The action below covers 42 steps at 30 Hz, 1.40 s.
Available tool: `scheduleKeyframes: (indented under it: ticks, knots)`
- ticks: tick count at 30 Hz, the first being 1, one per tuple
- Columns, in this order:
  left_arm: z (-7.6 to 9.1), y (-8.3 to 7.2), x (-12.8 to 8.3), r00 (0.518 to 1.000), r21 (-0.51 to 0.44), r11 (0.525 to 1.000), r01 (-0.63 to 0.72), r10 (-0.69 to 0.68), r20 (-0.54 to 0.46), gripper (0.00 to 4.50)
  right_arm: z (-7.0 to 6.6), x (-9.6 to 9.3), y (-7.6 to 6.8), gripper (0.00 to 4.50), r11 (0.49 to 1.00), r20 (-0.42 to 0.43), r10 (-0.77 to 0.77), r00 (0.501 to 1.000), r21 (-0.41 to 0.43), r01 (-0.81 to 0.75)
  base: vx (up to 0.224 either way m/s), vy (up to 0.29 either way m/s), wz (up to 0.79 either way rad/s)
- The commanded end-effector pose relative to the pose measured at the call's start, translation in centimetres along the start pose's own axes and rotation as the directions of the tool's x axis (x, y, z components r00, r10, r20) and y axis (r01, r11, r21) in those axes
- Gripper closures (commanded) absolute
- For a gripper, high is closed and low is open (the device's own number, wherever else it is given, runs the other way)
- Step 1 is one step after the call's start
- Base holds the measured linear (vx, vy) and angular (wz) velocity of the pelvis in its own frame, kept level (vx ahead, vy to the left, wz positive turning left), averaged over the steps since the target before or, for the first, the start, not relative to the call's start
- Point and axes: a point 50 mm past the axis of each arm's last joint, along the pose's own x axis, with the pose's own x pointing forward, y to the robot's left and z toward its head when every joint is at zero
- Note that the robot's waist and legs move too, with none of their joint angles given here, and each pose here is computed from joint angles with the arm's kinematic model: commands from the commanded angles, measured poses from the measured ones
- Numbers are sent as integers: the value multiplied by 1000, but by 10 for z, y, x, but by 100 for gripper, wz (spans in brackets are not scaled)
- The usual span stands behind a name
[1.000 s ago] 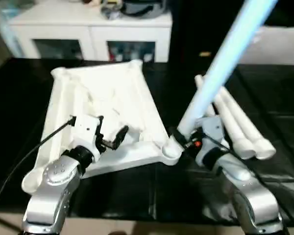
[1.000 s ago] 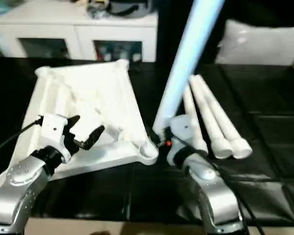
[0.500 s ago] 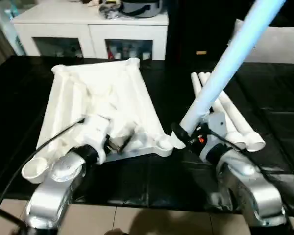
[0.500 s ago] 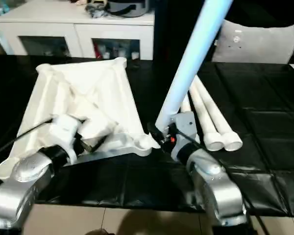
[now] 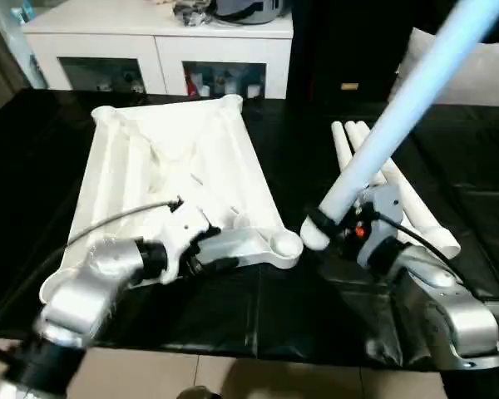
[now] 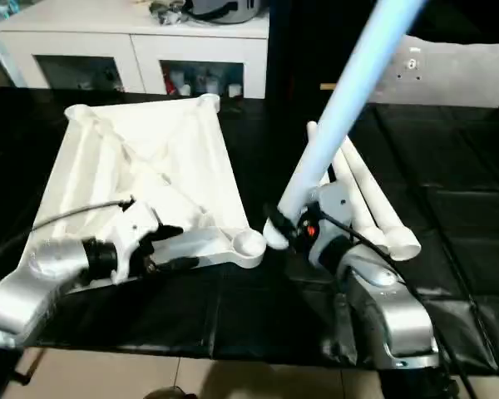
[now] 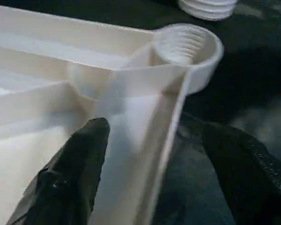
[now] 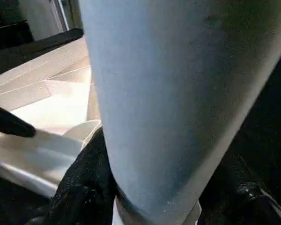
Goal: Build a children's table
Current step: Insert table leg to table base
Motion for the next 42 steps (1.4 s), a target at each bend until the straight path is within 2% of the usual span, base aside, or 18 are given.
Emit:
scheduleKeyframes:
  ticks: [1, 3, 4, 5, 8, 10, 11, 14, 15, 19, 20, 22, 27, 30, 32, 35, 37, 42]
  knots:
    - [2, 3, 1, 1000, 11, 1000, 25, -25, -7, 125, 7, 0, 5, 261, 999, 24, 47, 999, -10, -46, 0, 0, 0]
    - [5, 4, 2, 999, 13, 999, 44, -44, 10, 127, 8, 1, 6, 261, 998, 27, 58, 998, -5, -58, 0, 0, 0]
    - [6, 5, 3, 998, 4, 998, 55, -55, 14, 165, 8, 1, 6, 261, 998, 28, 60, 998, -5, -60, 0, 0, 0]
    - [6, 6, 4, 997, 7, 997, 76, -76, 8, 170, 8, 2, 7, 261, 998, 24, 58, 998, -19, -57, 0, 0, 0]
    - [3, 13, 7, 996, 13, 996, 86, -86, -36, 161, 10, 6, 8, 261, 997, 37, 69, 997, -46, -68, 0, 0, 0]
    - [1, 16, 7, 994, 19, 996, 89, -88, -58, 204, 12, 7, 9, 261, 995, 40, 95, 995, -30, -94, 0, 0, 0]
    - [1, 16, 7, 994, 13, 996, 91, -90, -59, 210, 13, 7, 9, 261, 995, 40, 98, 994, -21, -98, 0, 0, 0]
    - [1, 16, 10, 991, -6, 993, 118, -118, -63, 198, 13, 7, 7, 261, 995, 29, 98, 995, -4, -98, 0, 0, 0]
    - [1, 16, 11, 991, -8, 993, 119, -120, -62, 228, 13, 7, 7, 261, 995, 28, 98, 995, -4, -98, 0, 0, 0]
    - [1, 16, 15, 989, -4, 991, 134, -134, -69, 243, 13, 7, 6, 261, 995, 27, 100, 995, -8, -100, 0, 0, 0]
    - [1, 17, 16, 988, -3, 991, 136, -136, -69, 269, 13, 8, 7, 261, 995, 26, 102, 994, -7, -102, 0, 0, 0]
    - [2, 18, 17, 988, -2, 991, 137, -137, -65, 281, 14, 8, 7, 261, 994, 25, 105, 994, -4, -105, 0, 0, 0]
    - [3, 18, 19, 987, -2, 988, 152, -152, -59, 287, 14, 11, 10, 261, 992, 15, 129, 991, -8, -129, 0, 0, 0]
    - [3, 18, 20, 986, 5, 988, 156, -155, -66, 282, 14, 16, 12, 261, 989, -8, 147, 989, -22, -147, 0, 0, 0]
    - [3, 19, 21, 985, 9, 988, 157, -156, -67, 324, 14, 18, 13, 261, 986, -28, 161, 987, -29, -161, 0, 0, 0]
    - [2, 19, 22, 984, 13, 987, 163, -162, -72, 334, 13, 21, 14, 261, 983, -60, 178, 982, -40, -180, 0, 0, 0]
    - [-1, 19, 23, 981, 33, 984, 173, -170, -98, 369, 10, 28, 15, 261, 978, -115, 198, 973, -47, -205, 0, 0, 0]
    - [0, 18, 24, 980, 42, 983, 180, -176, -95, 401, 10, 34, 16, 261, 973, -136, 215, 967, -54, -224, 0, 0, 0]
